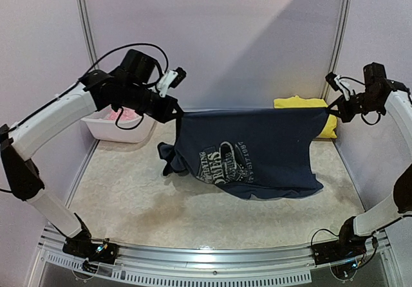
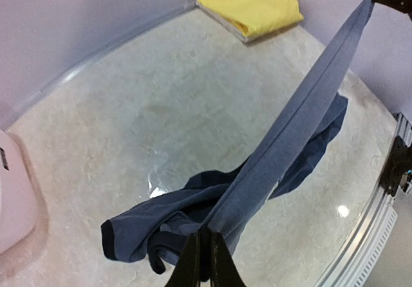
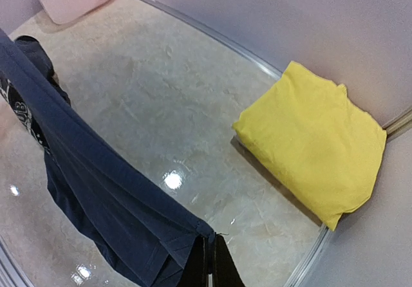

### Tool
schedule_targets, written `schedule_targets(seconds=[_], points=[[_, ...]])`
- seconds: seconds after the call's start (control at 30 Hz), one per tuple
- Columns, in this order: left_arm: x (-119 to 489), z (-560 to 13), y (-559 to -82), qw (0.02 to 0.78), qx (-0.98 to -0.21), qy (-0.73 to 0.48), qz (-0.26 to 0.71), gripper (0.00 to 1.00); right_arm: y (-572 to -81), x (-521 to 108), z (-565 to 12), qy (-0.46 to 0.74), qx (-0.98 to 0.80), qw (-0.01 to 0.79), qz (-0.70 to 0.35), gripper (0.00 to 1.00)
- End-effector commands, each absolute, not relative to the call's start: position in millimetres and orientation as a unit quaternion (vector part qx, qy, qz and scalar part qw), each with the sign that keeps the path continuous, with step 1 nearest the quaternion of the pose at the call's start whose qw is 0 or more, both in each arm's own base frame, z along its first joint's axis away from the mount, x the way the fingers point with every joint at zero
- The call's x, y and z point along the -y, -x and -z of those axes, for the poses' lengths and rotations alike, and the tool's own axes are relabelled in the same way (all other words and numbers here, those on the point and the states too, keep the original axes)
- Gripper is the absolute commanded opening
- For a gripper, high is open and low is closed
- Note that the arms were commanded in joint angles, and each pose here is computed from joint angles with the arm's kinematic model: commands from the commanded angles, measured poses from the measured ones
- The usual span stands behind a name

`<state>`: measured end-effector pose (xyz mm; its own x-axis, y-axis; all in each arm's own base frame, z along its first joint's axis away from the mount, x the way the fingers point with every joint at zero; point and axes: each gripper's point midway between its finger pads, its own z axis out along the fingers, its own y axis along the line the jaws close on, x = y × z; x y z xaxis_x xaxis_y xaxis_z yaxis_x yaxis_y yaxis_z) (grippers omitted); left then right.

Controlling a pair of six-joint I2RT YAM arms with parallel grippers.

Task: Fold and stack the mixed laundry pile
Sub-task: Pick up the crumpled tank top from the center of the board, then flatten out the crumpled tank top at the center of the board.

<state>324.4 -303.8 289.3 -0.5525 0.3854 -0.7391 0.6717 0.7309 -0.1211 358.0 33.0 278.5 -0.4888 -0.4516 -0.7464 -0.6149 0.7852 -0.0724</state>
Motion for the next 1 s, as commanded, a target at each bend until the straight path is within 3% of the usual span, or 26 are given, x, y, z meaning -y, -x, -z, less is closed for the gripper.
schedule_targets(seconds=[0.0,0.27,0.6,0.8,0.97], points=[[270.1,-367.6,-319.3,0.47,-0.819,-0.278,0.175,0.0,-352.8,-38.3,-340.1,0.306,-0.835,0.446,-0.102,0.0],[236.3,-467.2,-248.3,0.544,-0.759,-0.291,0.209,0.0,-293.1,-59.6,-444.6,0.347,-0.766,0.535,-0.079,0.0],[185.7,-552.1,-168.1,0.596,-0.708,-0.297,0.234,0.0,-188.3,-73.1,-510.8,0.378,-0.686,0.622,0.006,0.0],[169.7,-570.0,-158.2,0.617,-0.691,-0.297,0.23,0.0,-152.1,-81.1,-545.1,0.374,-0.65,0.661,0.016,0.0],[192.1,-532.9,-193.6,0.6,-0.722,-0.308,0.154,0.0,-162.3,-81.4,-540.0,0.364,-0.663,0.654,-0.008,0.0]])
